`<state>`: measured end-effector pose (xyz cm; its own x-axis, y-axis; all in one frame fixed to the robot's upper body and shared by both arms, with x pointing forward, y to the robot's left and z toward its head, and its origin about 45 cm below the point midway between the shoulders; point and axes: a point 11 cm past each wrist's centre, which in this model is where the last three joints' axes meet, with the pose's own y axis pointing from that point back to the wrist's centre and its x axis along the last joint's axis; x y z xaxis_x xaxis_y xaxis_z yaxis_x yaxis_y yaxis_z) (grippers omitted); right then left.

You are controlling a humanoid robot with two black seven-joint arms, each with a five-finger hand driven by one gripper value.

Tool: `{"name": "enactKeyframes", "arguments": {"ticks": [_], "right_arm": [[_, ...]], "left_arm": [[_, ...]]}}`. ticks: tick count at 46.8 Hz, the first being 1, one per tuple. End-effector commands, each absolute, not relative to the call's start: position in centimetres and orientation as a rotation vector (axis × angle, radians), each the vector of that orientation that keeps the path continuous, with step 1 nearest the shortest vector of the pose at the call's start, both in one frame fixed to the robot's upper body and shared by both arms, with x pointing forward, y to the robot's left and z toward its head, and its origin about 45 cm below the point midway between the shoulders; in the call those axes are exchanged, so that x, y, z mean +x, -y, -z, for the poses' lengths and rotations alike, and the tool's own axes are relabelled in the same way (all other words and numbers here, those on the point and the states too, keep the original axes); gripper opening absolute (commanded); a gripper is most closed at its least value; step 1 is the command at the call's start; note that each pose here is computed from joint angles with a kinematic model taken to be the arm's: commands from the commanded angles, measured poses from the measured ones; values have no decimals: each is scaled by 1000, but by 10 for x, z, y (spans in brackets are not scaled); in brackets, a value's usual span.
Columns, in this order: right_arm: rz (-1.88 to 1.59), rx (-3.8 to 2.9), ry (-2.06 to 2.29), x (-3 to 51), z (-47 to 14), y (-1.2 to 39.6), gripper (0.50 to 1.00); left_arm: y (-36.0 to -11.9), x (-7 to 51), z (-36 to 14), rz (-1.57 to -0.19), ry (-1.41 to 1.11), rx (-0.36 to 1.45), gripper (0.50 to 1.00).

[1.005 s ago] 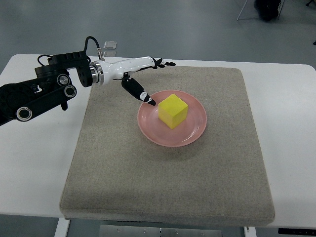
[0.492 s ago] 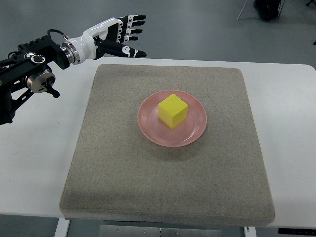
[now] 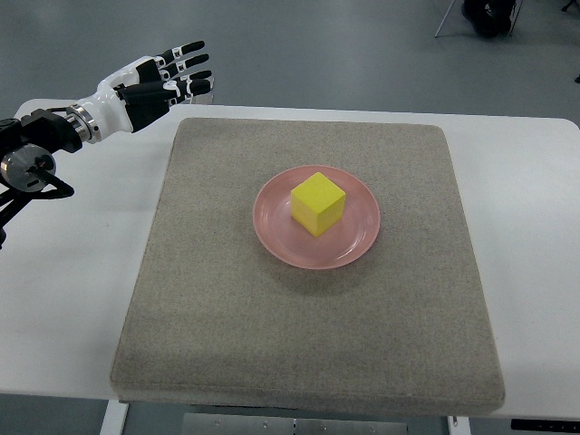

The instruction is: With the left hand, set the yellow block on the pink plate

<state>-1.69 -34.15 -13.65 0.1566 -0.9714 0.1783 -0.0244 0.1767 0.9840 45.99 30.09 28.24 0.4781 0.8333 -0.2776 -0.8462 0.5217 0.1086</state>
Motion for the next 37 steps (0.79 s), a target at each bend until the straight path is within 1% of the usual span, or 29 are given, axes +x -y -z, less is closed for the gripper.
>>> {"name": "enactKeyframes", "arguments": {"ticks": [1,7,13,24,30,37], "right_arm": [[958,1155,1179,-17,136,341,924],[958,1155,1179,-17,136,341,924],[958,1155,1179,-17,136,341,924],[958,1155,1179,-17,136,341,924],[958,1155,1179,-17,136,341,924],[958,1157,1177,-17,136,341,924]], "left_arm": [[-307,460,-283,-994,-394,-84,994],[-315,457,-280,-941,-516,-133,994],[-316,454,-279,-907,-594,-180,994],[-319,446,-264,-912,-680,-236,994],[-321,444,-260,-920,-694,-238,994],[-335,443,-263,-948,-687,-263,994]]}}
